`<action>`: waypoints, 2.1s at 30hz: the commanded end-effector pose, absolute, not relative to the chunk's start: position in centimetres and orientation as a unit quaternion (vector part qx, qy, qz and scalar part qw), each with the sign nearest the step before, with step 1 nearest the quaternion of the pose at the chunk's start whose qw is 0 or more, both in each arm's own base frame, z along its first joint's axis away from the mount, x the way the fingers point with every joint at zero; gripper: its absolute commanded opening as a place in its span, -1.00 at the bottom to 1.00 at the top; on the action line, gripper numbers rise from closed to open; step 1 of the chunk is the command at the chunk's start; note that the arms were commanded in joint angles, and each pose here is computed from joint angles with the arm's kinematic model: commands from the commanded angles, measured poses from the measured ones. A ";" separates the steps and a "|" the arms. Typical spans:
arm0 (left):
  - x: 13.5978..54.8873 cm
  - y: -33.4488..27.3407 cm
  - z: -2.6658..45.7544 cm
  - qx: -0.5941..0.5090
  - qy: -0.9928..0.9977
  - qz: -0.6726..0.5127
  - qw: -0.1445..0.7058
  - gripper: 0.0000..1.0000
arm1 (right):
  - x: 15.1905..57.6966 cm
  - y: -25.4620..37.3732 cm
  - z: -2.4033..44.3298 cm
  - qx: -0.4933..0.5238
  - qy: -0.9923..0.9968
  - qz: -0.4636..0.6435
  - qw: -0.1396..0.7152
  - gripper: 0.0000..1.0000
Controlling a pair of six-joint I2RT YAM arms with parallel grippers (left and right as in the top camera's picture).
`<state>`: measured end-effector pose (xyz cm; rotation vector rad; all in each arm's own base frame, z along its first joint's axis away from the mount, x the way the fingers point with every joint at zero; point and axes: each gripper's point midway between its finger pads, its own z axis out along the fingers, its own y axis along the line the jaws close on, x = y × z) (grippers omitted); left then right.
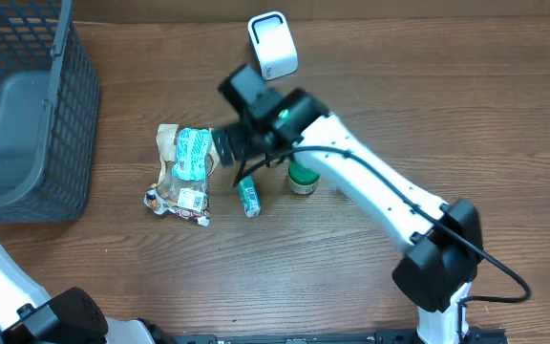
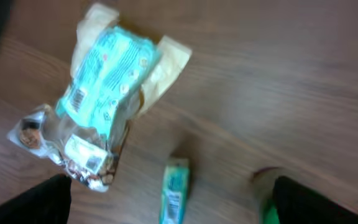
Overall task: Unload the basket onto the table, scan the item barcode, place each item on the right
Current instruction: 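Release the tissue pack and move the right gripper over the yellow bottle, then lower the right gripper and close it around the yellow oil bottle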
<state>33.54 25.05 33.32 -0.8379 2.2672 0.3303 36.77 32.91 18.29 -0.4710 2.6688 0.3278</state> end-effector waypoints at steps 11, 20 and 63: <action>33.9 25.1 33.7 -0.312 0.875 0.128 0.348 0.99 | 41.0 14.0 27.1 0.126 0.965 0.004 0.231 1.00; 33.9 25.1 33.7 -0.312 0.875 0.128 0.348 0.99 | 40.0 7.9 25.5 0.199 0.968 0.011 0.152 1.00; 33.9 25.1 33.7 -0.312 0.875 0.128 0.348 0.99 | 34.3 11.2 10.3 0.213 0.976 -0.021 -0.025 0.78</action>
